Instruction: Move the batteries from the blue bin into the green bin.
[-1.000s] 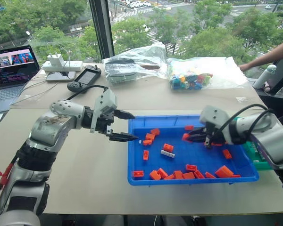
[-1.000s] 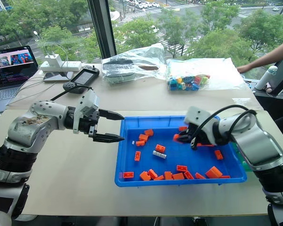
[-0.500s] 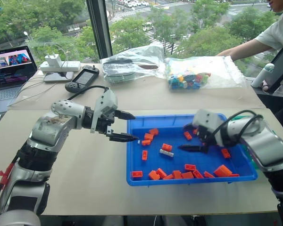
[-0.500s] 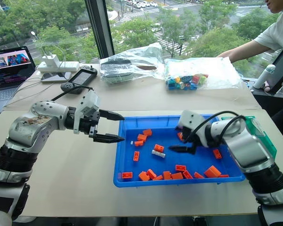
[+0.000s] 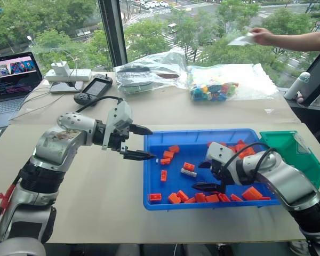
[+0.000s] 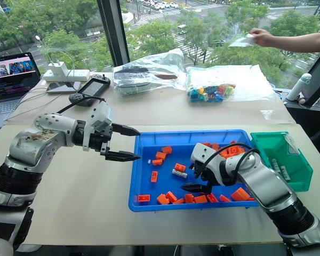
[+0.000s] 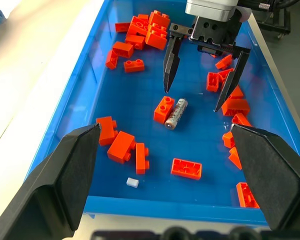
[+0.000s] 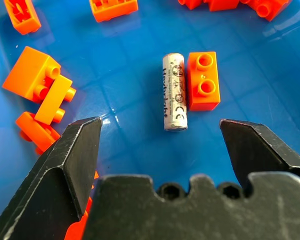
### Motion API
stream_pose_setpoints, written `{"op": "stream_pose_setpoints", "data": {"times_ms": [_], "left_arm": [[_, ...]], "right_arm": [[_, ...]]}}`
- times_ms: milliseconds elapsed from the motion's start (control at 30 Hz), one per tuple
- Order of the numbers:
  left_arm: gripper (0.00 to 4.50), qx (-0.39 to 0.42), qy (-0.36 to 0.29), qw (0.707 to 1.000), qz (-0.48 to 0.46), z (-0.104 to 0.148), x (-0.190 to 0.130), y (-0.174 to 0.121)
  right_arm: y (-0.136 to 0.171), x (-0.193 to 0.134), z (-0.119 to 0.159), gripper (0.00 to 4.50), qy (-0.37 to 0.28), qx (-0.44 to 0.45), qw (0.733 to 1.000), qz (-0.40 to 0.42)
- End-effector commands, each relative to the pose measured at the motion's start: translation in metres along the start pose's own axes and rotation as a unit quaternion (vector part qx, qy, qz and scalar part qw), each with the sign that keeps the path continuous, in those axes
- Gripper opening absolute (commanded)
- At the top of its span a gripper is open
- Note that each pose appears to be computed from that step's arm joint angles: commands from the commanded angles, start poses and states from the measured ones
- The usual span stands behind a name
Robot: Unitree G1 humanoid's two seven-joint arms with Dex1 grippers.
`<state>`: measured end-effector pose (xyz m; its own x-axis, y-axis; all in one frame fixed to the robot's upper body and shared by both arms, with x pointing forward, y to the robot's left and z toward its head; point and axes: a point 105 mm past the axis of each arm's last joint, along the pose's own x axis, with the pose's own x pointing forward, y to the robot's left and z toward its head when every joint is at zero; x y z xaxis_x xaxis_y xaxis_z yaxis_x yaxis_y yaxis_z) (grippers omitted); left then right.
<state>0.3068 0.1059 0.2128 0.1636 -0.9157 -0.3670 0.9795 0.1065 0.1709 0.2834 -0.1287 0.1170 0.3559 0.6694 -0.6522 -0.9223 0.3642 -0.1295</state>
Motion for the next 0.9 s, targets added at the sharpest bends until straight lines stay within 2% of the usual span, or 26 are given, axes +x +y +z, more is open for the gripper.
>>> {"op": "stream_pose_setpoints", "data": {"times_ms": [33, 100, 300, 433, 567, 700, 800, 900], "left_arm": [[4.5, 0.027, -0.003, 1.0, 0.005, 0.01, -0.005, 0.002], [4.5, 0.028, -0.003, 1.0, 0.005, 0.01, -0.005, 0.002], [4.5, 0.028, -0.002, 1.0, 0.007, 0.011, -0.005, 0.002], [4.5, 0.028, -0.003, 1.0, 0.007, 0.011, -0.005, 0.002], [4.5, 0.029, -0.003, 1.0, 0.006, 0.01, -0.005, 0.002], [4.5, 0.029, -0.006, 1.0, 0.002, 0.011, -0.002, 0.003], [4.5, 0.029, -0.007, 1.0, 0.001, 0.011, -0.001, 0.003], [4.5, 0.028, -0.011, 1.0, -0.006, 0.011, 0.002, 0.003]], "right_arm": [[0.001, 0.007, -0.002, 4.15, 0.001, 0.002, 1.0, -0.007], [0.0, 0.011, -0.006, 3.76, 0.007, 0.007, 1.0, -0.012], [-0.003, 0.016, -0.022, 1.7, 0.03, 0.016, 0.999, -0.025], [-0.004, 0.012, -0.016, 0.36, 0.02, 0.017, 0.999, -0.028], [-0.001, 0.005, -0.01, 0.23, 0.014, 0.001, 1.0, -0.016], [0.0, -0.039, 0.039, 0.23, -0.073, -0.028, 0.997, -0.011], [-0.015, -0.062, 0.044, 0.23, -0.091, -0.01, 0.994, -0.06], [-0.059, -0.112, 0.029, 0.23, -0.074, 0.02, 0.974, -0.213]]}}
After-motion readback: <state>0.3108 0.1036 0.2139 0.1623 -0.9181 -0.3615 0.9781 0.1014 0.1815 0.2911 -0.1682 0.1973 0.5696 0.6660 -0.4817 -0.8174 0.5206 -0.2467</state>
